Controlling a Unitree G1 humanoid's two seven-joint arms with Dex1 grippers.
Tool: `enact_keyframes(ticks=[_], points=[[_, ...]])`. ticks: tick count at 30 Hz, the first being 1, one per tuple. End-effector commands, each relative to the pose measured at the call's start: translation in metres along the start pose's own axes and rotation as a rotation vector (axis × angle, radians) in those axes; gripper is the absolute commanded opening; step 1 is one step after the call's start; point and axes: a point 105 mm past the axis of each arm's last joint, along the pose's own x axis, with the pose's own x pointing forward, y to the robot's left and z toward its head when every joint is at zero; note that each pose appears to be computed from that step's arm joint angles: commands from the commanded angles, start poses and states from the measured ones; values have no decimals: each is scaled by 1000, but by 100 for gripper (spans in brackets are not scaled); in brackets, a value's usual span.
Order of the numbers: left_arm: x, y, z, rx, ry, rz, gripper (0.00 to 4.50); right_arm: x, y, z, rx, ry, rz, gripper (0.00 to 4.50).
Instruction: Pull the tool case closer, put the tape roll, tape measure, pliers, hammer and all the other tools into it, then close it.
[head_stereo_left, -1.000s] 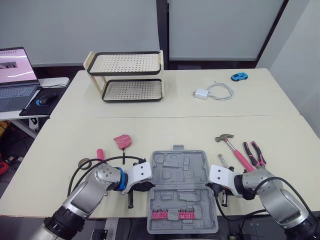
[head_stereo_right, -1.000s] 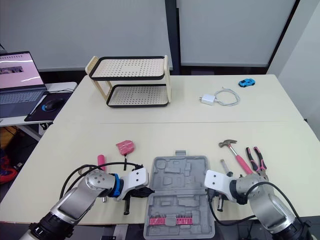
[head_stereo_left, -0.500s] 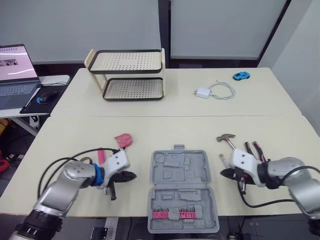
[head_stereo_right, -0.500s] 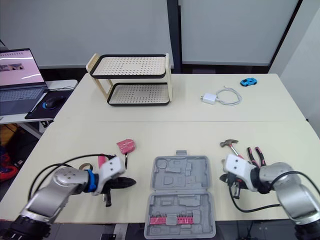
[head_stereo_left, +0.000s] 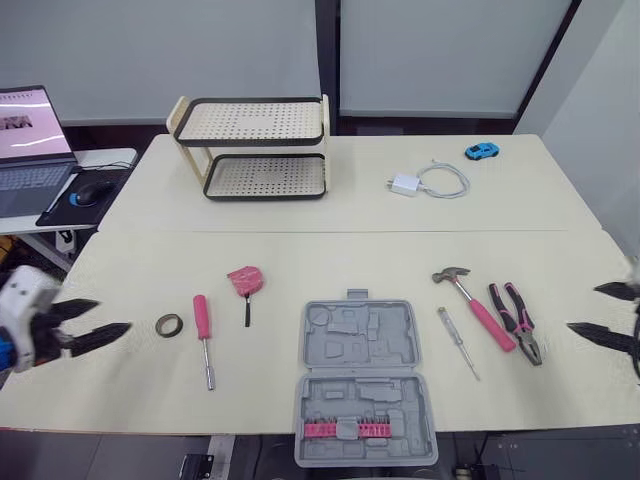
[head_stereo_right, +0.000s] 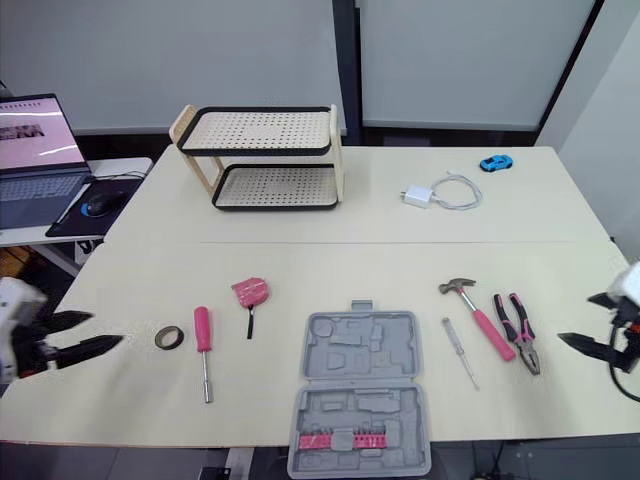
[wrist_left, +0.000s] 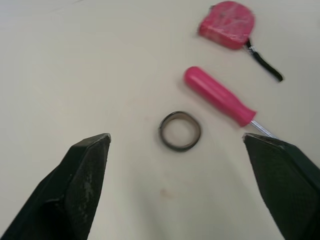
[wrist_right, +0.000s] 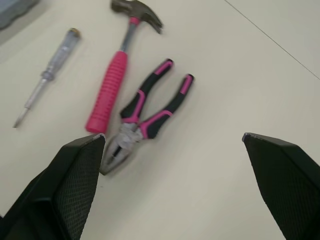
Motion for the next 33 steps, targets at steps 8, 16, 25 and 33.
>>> enact_keyframes(ticks=[8,16,25,33], points=[[-10,23,-8,11,-42,131,449,-9,-38,-21,34,-28,-152,450],[-4,15,-3,62,-61,128,449,32,6,58,-121,-196,24,450],[6,-16,-20,134,-61,127,449,59,142,176,-307,-548,517,450],[-10,-56,-45,12,-18,71,449,34,219,240,-367,-895,808,450]])
